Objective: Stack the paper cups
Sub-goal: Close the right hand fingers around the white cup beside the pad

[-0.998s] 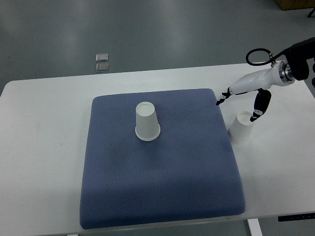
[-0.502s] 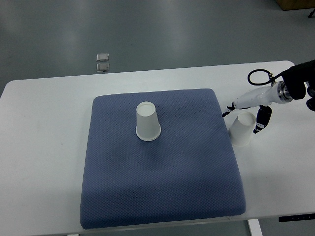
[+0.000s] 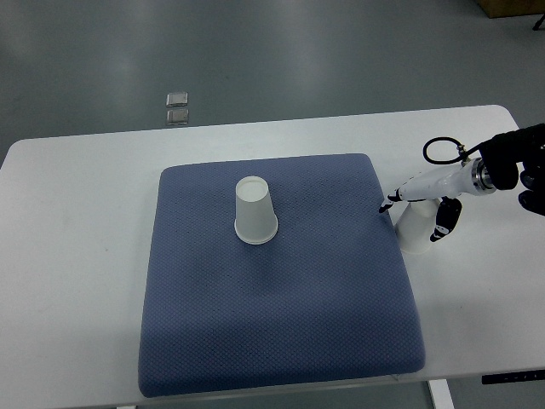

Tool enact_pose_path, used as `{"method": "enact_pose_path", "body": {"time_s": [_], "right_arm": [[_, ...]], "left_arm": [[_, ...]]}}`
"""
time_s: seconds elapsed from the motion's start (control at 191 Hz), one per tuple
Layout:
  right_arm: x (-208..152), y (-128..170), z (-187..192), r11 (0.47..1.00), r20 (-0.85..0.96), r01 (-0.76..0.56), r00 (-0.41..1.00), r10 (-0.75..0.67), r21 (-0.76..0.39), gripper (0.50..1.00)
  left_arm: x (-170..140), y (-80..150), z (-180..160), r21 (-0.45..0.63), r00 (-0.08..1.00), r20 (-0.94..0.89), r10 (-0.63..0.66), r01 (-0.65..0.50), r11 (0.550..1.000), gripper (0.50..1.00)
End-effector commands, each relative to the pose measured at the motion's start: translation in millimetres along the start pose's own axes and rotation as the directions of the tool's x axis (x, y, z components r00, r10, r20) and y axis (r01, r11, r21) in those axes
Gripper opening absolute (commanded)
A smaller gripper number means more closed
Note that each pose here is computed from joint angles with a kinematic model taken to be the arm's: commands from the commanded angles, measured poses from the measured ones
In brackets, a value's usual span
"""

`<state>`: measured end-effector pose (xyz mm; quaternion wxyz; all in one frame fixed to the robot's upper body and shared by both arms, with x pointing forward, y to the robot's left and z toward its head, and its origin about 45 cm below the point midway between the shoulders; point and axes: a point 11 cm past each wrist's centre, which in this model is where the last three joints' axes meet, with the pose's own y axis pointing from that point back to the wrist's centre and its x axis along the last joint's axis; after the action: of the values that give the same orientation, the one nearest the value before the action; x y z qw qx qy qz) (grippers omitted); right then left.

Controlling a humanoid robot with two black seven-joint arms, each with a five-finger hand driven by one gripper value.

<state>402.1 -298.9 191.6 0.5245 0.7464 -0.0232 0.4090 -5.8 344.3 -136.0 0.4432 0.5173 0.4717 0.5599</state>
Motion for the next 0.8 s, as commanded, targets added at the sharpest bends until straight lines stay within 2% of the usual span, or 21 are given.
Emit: {"method": "enact_pose_path", "body": {"time_s": [0.0, 0.183, 0.282, 0.355, 0.491, 0.591, 0.795], "right_arm": [[-1.9, 0.0, 3.6, 1.000, -0.002, 0.003, 1.000, -0.003, -0.011, 0.872], [-3.4, 0.3, 4.9, 1.000, -0.001, 0.004, 1.000, -0.004, -0.014, 0.827], [-2.7, 0.5, 5.0, 1.000, -0.003, 0.004, 1.000, -0.004, -0.014, 0.768], [-2.4, 0.7, 5.1, 1.000, -0.004, 0.004, 1.000, -0.004, -0.015, 0.758], [-1.7, 1.6, 5.6, 1.000, -0.005, 0.004, 1.000, -0.005, -0.016, 0.691], [-0.6, 1.3, 5.1, 1.000, -0.007, 0.002, 1.000, -0.002, -0.015, 0.670], [4.7, 3.1, 4.9, 1.000, -0.011, -0.010, 1.000, 0.010, -0.011, 0.668]], "left_arm": [[0.0, 0.0, 0.0, 0.000, 1.000, 0.000, 0.000, 0.000, 1.000, 1.000], [0.0, 0.0, 0.0, 0.000, 1.000, 0.000, 0.000, 0.000, 1.000, 1.000], [0.0, 0.0, 0.0, 0.000, 1.000, 0.000, 0.000, 0.000, 1.000, 1.000], [-0.1, 0.0, 0.0, 0.000, 1.000, 0.000, -0.001, 0.001, 1.000, 1.000], [0.4, 0.0, 0.0, 0.000, 1.000, 0.000, 0.000, 0.000, 1.000, 1.000], [0.0, 0.0, 0.0, 0.000, 1.000, 0.000, 0.000, 0.000, 1.000, 1.000], [-0.1, 0.0, 0.0, 0.000, 1.000, 0.000, -0.001, 0.001, 1.000, 1.000]]}}
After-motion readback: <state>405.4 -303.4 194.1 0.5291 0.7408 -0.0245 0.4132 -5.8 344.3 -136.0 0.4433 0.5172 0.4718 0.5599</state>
